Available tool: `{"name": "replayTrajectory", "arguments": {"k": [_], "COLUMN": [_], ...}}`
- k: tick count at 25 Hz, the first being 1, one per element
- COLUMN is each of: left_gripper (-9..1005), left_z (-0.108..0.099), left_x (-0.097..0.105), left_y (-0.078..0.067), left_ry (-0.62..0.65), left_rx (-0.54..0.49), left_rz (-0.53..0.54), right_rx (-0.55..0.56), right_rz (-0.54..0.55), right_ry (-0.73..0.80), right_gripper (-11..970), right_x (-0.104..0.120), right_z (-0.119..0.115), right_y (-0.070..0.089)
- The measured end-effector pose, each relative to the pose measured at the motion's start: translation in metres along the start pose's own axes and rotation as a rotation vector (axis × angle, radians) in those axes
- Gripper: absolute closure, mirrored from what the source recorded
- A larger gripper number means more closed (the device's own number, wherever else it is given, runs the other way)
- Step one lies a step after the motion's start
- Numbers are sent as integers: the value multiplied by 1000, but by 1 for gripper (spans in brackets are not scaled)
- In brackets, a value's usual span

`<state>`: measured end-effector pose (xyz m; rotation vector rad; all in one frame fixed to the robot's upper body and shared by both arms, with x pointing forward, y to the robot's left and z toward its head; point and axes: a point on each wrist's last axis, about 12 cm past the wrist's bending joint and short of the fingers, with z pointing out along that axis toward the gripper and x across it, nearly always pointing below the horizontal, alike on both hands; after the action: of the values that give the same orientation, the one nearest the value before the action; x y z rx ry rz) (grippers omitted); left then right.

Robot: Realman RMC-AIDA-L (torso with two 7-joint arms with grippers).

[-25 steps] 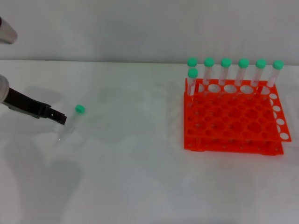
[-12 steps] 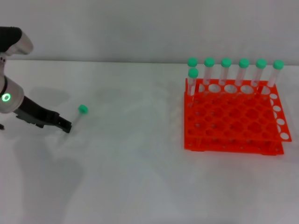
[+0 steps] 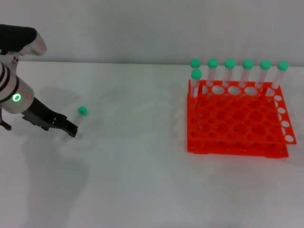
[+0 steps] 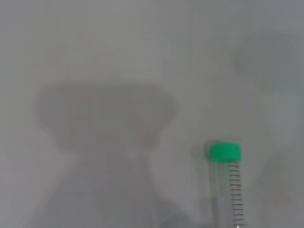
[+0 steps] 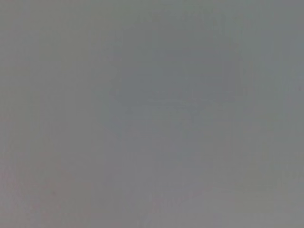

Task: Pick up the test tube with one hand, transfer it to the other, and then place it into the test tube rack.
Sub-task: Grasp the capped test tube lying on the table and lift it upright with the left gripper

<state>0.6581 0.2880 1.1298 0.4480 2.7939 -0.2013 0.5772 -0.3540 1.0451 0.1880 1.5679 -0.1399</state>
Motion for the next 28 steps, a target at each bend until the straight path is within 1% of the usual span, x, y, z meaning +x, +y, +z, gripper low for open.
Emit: {"name": "replayTrajectory", "arguments": {"k": [10,19,24,28], "left_gripper": [139,140,332,465], "left_z": [5,9,10,11], "left_x": [-2,-1,-1,-1], "left_y": [-9,-12,-14,-15], "left_ry": [13,24,25,27], "left_rx": [12,3,10,12], "left_rz": [24,31,37,39], "right_rx": [2,3,3,3], "right_rz": [-4,-8,-9,-11], "right_ry": [-3,-4,-6,-7], "right_gripper": [94,95,95,95], "right_x": [0,-1,-1,-1], "right_z": [0,0,0,0], "right_y": [-1,-2,-2,-2]}}
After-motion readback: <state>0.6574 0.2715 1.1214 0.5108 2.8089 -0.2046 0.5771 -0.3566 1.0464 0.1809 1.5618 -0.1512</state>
